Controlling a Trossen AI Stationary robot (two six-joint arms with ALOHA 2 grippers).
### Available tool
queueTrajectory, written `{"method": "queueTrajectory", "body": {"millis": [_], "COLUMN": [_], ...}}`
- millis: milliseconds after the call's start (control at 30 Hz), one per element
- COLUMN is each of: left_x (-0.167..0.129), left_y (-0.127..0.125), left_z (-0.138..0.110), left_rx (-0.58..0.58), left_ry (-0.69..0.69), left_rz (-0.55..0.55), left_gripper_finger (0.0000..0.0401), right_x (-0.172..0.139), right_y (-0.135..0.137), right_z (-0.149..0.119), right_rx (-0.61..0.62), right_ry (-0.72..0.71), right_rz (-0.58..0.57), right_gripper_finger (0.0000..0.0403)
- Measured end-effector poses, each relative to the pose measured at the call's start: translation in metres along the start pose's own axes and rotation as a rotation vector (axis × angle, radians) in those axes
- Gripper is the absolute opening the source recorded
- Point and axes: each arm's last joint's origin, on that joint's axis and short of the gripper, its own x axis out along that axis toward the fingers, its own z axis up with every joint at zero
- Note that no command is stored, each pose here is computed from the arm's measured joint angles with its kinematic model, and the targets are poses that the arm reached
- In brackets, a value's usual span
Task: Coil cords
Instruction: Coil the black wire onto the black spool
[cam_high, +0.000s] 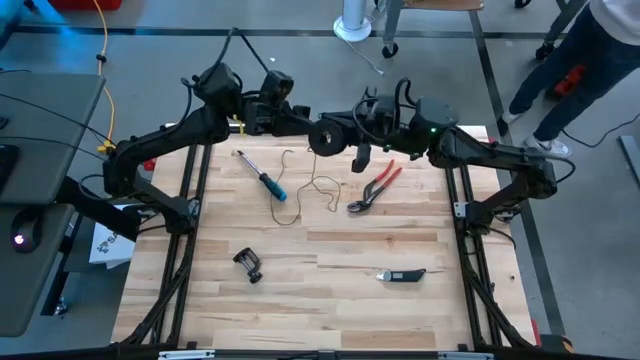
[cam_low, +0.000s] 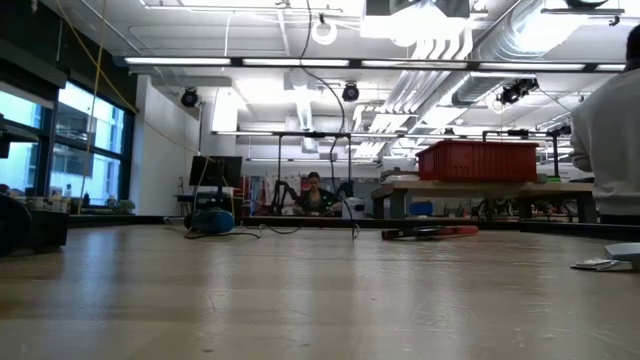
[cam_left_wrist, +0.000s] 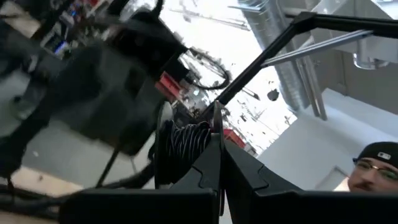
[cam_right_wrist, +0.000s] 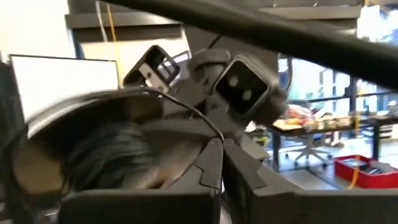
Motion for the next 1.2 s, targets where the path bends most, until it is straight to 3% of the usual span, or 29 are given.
{"method": "queueTrajectory", "body": {"millis": [367,800,1200], "left_x": [-0.003,-0.003,-0.003], "left_y": [-0.003,-0.005,-0.011], "left_z": [0.005,0.005,0.007], "left_rx": [0.049,-0.021,0.029], "left_ry": [-0.028,0.015,-0.019], "left_rz": [-0.032,-0.062,-0.107], "left_gripper_finger": [0.0,0.0,0.0], "right_x": [0.024,0.007,0.015], "right_y": [0.001,-0.002,-0.005], "right_z": [-0.027,0.006,-0.006], "right_rx": [0.1,0.071,0.087], "right_ry": [0.006,-0.135,-0.097], "right_rz": [0.084,0.086,0.067], "right_gripper_finger": [0.0,0.0,0.0]}}
